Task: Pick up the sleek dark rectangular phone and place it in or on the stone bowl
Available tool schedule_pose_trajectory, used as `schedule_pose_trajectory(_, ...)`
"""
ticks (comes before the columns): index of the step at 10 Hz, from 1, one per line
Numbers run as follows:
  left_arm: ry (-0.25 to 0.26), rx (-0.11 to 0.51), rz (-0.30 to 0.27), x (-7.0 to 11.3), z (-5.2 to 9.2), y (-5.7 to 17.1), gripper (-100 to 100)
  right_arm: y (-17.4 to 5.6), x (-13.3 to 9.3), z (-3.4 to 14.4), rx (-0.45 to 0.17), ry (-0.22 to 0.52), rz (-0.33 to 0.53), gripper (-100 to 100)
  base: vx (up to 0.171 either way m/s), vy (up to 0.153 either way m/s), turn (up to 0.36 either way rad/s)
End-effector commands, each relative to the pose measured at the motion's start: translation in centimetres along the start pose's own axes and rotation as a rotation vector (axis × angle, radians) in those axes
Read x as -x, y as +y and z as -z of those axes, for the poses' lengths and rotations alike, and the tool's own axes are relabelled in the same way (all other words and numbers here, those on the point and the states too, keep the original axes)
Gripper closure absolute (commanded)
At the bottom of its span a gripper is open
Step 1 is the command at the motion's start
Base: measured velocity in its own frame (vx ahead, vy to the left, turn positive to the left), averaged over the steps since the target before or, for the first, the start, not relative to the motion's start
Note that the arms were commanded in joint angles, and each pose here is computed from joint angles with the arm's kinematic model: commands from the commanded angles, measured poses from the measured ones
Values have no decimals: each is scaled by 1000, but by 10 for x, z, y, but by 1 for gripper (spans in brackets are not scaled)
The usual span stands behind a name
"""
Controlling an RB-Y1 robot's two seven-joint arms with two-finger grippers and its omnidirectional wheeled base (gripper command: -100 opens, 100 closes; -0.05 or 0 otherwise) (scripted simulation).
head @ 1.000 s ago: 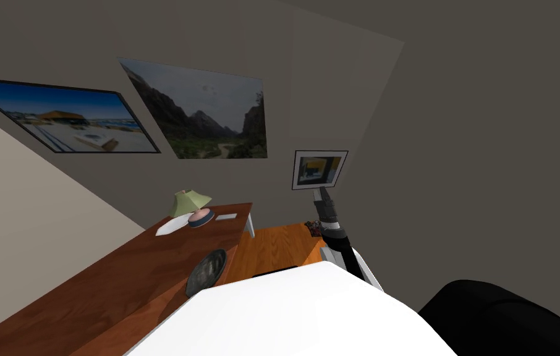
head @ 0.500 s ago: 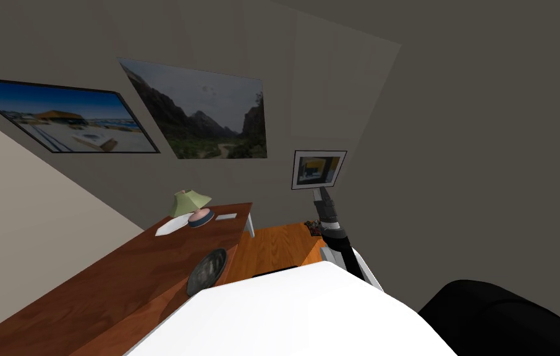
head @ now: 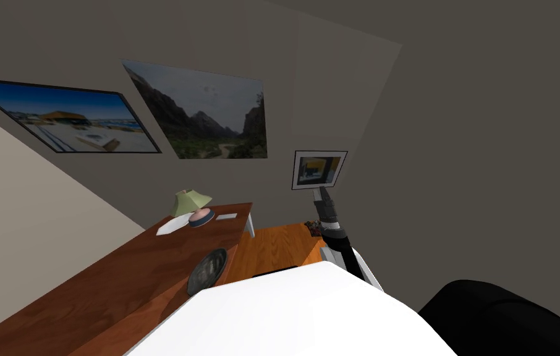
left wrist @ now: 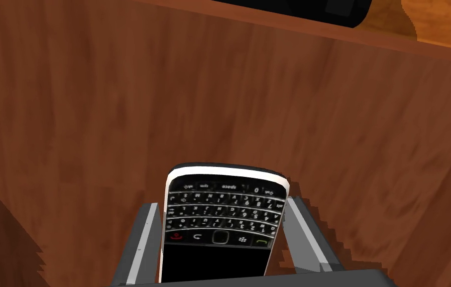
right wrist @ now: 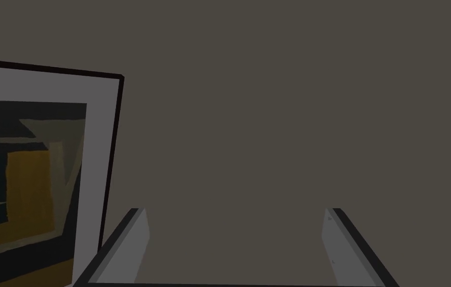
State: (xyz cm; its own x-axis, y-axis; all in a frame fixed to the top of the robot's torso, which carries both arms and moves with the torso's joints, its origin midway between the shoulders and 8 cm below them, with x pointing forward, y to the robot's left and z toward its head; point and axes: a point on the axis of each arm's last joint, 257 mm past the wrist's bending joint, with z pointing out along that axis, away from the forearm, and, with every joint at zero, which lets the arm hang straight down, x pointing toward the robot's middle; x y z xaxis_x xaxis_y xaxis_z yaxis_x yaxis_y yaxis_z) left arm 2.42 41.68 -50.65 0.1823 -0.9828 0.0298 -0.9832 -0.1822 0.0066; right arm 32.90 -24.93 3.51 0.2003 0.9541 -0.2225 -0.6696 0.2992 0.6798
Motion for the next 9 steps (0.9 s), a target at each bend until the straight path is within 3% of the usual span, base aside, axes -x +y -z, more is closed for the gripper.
schedule_pose_trajectory(1,0,1,-3,2,8,-1,100,0,0,0,0,0,0,0,23,-11,41)
schedule_pose_trajectory(3,0,0,-4,1,11,0,100,0,0,0,0,0,0,0,16,-7,18)
schedule_pose_trajectory(4,0,1,-4,1,11,0,0,0,0,0,0,0,0,0,0,0,0)
schedule_pose_trajectory(5,26,-1,-2,-11,11,0,100,0,0,0,0,0,0,0,21,-82,-4)
schedule_pose_trajectory(9,118,-11,55,-45,16,8,100,0,0,0,0,0,0,0,70,-214,32)
